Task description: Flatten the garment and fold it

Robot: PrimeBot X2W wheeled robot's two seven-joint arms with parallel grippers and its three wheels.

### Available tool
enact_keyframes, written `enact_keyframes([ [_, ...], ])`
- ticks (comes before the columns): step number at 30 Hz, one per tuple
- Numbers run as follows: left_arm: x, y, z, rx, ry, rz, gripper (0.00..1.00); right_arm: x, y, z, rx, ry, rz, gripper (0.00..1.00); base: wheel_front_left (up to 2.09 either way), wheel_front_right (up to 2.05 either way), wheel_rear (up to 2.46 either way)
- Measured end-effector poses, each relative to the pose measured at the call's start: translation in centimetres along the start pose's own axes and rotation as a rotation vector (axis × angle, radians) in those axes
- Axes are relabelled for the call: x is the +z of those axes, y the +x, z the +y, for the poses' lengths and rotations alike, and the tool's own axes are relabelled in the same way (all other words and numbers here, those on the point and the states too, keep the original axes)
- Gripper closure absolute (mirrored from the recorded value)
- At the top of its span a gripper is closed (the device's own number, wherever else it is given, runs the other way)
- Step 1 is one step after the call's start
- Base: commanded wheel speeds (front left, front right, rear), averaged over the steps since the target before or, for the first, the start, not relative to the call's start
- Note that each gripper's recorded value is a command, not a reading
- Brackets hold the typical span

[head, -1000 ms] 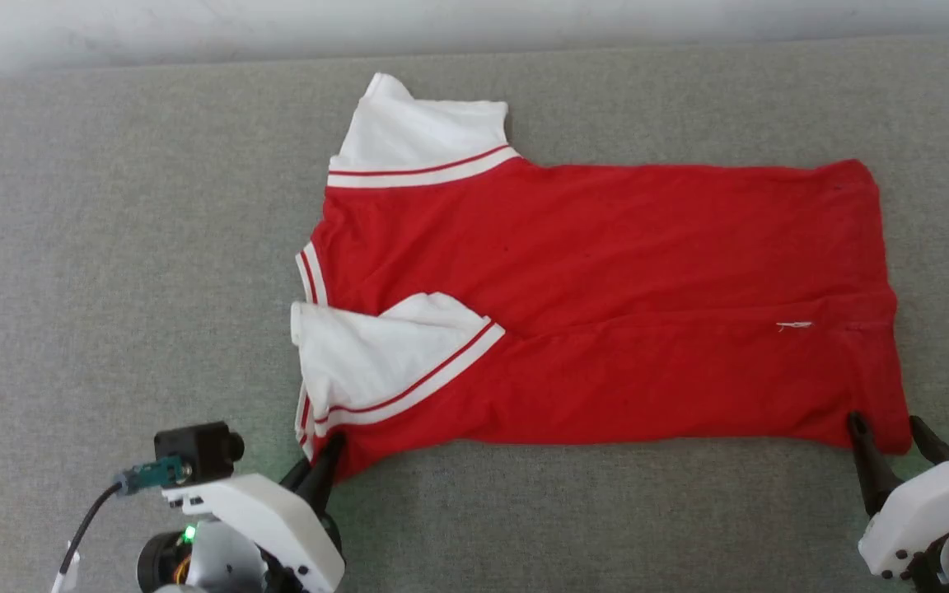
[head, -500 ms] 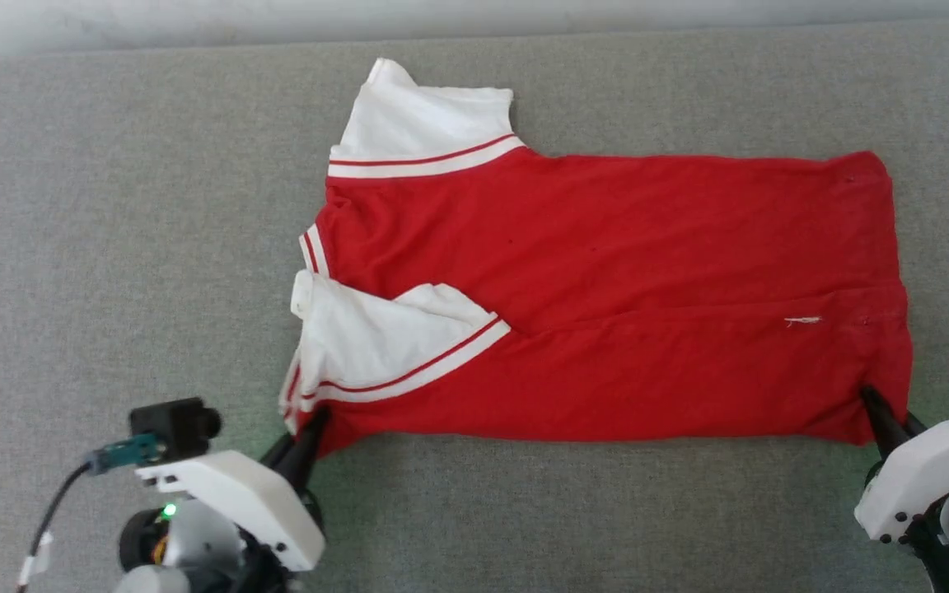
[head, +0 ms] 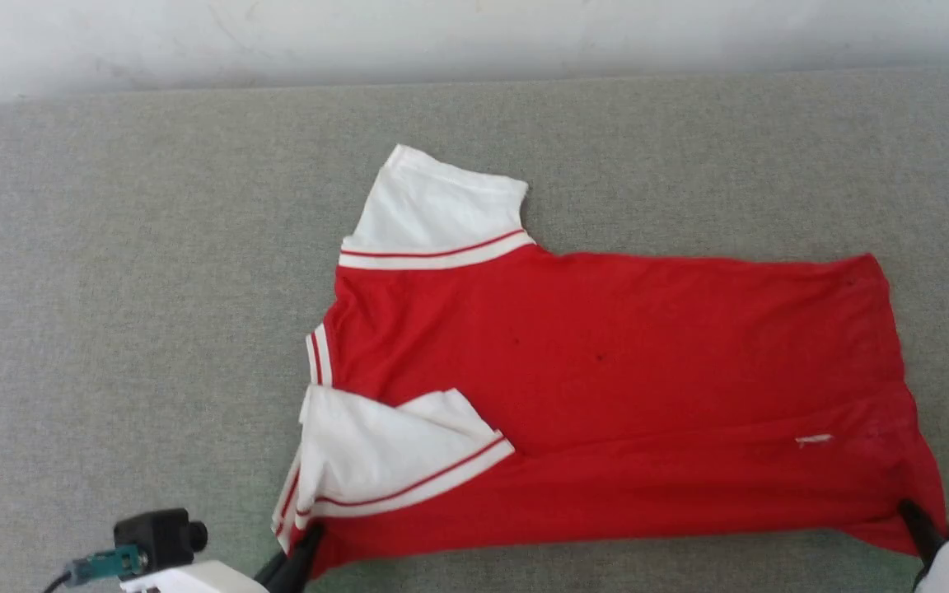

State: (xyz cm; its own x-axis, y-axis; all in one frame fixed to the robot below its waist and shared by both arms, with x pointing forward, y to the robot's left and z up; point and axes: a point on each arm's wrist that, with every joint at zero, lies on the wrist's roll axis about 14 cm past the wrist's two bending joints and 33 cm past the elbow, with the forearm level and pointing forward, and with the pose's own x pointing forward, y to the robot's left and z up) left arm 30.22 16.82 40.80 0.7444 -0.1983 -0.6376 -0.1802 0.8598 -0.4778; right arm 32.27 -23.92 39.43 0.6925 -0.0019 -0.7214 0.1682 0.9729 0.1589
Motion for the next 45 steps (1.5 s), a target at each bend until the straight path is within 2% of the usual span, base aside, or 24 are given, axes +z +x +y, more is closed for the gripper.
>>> enact_keyframes([
  [3,-1.4,-0.1,-0.2,-0.008,-0.051,0.036,1.0,-0.7,-0.3,-0.5,-0.015,0.007,0.017,1.0,0.0,0.0,0.0],
  [4,-1.8,0.0,-0.2,-0.013,-0.064,0.046,0.8,-0.6,-0.3,-0.5,-0.015,0.007,0.017,1.0,0.0,0.0,0.0],
  [6,-2.5,0.3,-0.2,-0.019,-0.085,0.062,0.48,-0.7,-0.2,-0.5,-0.013,0.011,0.011,1.0,0.0,0.0,0.0],
  [7,-2.7,0.4,-0.2,-0.024,-0.095,0.069,0.13,-0.8,-0.1,-0.3,-0.007,0.01,0.013,1.0,0.0,0.0,0.0],
  [8,-2.8,0.7,-0.2,-0.028,-0.105,0.071,0.02,-1.0,0.1,0.0,0.001,0.011,0.018,1.0,0.0,0.0,0.0],
  [9,-2.8,0.9,-0.3,-0.034,-0.109,0.071,0.0,-1.2,0.2,0.3,0.011,0.012,0.021,0.65,0.0,0.0,0.0],
  [10,-2.8,1.1,-0.5,-0.044,-0.115,0.071,0.0,-1.1,0.4,0.6,0.02,0.014,0.016,0.0,0.0,0.0,0.0],
  [16,-1.7,1.6,-0.5,-0.059,-0.128,0.024,0.0,0.6,0.7,1.9,0.061,0.028,-0.061,0.0,0.0,0.0,0.0],
  [20,1.9,0.8,0.0,-0.059,-0.096,-0.107,0.0,3.8,-0.4,1.5,0.052,0.021,-0.195,0.0,0.0,0.0,0.0],
  [23,6.0,-0.3,-1.1,-0.103,0.024,-0.229,0.0,9.3,-2.2,0.5,-0.005,-0.028,-0.437,0.0,0.0,0.0,0.0],
  [26,11.1,-0.9,-2.1,-0.106,0.186,-0.381,0.0,13.5,-3.6,1.3,-0.019,-0.119,-0.629,0.0,0.0,0.0,0.0],
  [29,17.1,-1.1,-4.1,-0.099,0.361,-0.574,0.0,14.3,-3.2,3.5,0.041,-0.127,-0.677,0.0,0.0,0.0,0.0],
  [32,20.5,0.2,-7.3,-0.161,0.445,-0.661,0.0,14.0,-1.7,5.2,0.08,-0.141,-0.664,0.0,0.0,0.0,0.0],
  [34,21.9,1.9,-9.5,-0.208,0.525,-0.667,0.0,14.0,-0.7,5.6,0.087,-0.149,-0.663,0.0,0.0,0.0,0.0],
  [37,23.5,5.1,-11.7,-0.259,0.585,-0.628,0.0,13.8,0.9,6.1,0.1,-0.147,-0.646,0.0,0.0,0.0,0.0],
  [39,23.5,7.8,-12.4,-0.269,0.658,-0.55,0.0,13.3,2.1,6.2,0.099,-0.149,-0.626,0.0,0.0,0.0,0.0],
  [41,23.3,10.3,-12.8,-0.273,0.685,-0.474,0.0,12.8,3.1,6.0,0.095,-0.147,-0.607,0.0,0.0,0.0,0.0],
  [45,19.9,15.4,-12.1,-0.259,0.759,-0.21,0.0,11.7,4.8,5.2,0.074,-0.144,-0.565,0.0,0.0,0.0,0.0],
])
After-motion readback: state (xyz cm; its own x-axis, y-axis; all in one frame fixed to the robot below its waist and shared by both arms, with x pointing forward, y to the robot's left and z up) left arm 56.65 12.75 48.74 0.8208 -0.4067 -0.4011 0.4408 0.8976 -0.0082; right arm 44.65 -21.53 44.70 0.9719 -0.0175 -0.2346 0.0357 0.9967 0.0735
